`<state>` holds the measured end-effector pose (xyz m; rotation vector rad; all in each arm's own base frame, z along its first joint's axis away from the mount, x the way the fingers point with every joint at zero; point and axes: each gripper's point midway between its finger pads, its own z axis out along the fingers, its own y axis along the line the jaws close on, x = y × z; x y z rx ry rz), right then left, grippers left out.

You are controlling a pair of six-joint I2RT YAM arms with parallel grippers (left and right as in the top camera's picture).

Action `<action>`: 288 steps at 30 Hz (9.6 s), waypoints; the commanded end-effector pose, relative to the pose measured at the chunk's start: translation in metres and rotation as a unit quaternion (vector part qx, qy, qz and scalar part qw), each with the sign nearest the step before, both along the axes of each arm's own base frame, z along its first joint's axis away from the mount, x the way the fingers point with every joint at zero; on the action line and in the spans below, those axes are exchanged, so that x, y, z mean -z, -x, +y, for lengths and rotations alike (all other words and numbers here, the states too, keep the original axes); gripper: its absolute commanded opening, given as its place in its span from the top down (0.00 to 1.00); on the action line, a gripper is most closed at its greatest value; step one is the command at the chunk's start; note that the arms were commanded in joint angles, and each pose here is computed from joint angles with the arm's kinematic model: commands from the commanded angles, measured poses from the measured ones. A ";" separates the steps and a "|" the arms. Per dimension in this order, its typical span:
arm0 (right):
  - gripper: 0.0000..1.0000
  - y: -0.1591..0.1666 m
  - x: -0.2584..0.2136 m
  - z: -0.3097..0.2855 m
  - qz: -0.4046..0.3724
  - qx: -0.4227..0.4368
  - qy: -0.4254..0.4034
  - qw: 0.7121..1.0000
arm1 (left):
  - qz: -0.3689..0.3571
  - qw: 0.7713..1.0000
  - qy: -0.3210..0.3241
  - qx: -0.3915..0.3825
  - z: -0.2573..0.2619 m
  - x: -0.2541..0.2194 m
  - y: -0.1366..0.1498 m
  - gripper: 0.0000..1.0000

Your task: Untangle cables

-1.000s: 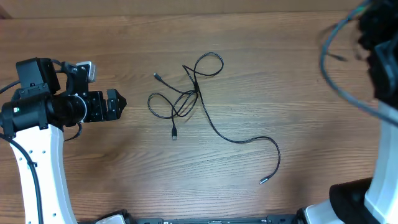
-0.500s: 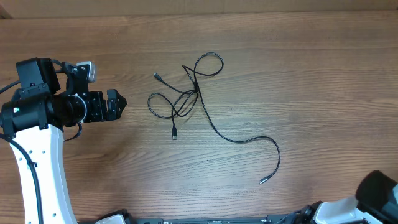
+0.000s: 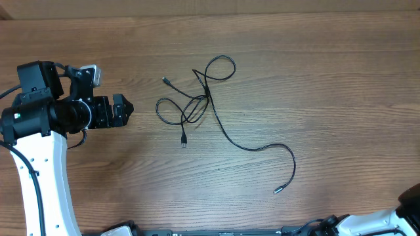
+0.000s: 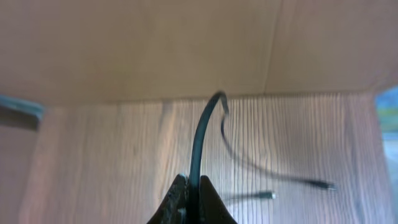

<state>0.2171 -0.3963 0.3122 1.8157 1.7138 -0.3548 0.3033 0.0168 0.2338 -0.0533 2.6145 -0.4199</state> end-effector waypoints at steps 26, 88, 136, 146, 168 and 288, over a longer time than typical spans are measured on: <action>0.00 -0.038 0.093 0.054 -0.060 -0.140 -0.178 0.972 | -0.009 1.000 0.008 -0.001 -0.003 -0.006 -0.001 0.00; 0.05 -0.217 0.210 0.696 0.073 -0.832 -0.096 0.542 | -0.009 1.000 0.008 -0.001 -0.003 -0.006 -0.001 0.00; 0.96 -0.191 -0.111 0.589 -0.173 -0.716 0.183 0.651 | -0.009 1.000 0.008 -0.001 -0.003 -0.006 -0.001 0.00; 0.96 -0.200 -0.078 0.506 -0.062 -0.646 0.204 0.733 | -0.009 1.000 0.008 -0.001 -0.003 -0.006 -0.001 0.00; 0.80 -0.249 0.066 0.495 0.080 -0.684 0.073 0.722 | -0.009 1.000 0.008 -0.001 -0.003 -0.006 -0.001 0.00; 0.96 -0.243 0.005 0.314 -0.004 -0.471 0.112 0.875 | -0.009 1.000 0.008 -0.001 -0.003 -0.006 -0.001 0.00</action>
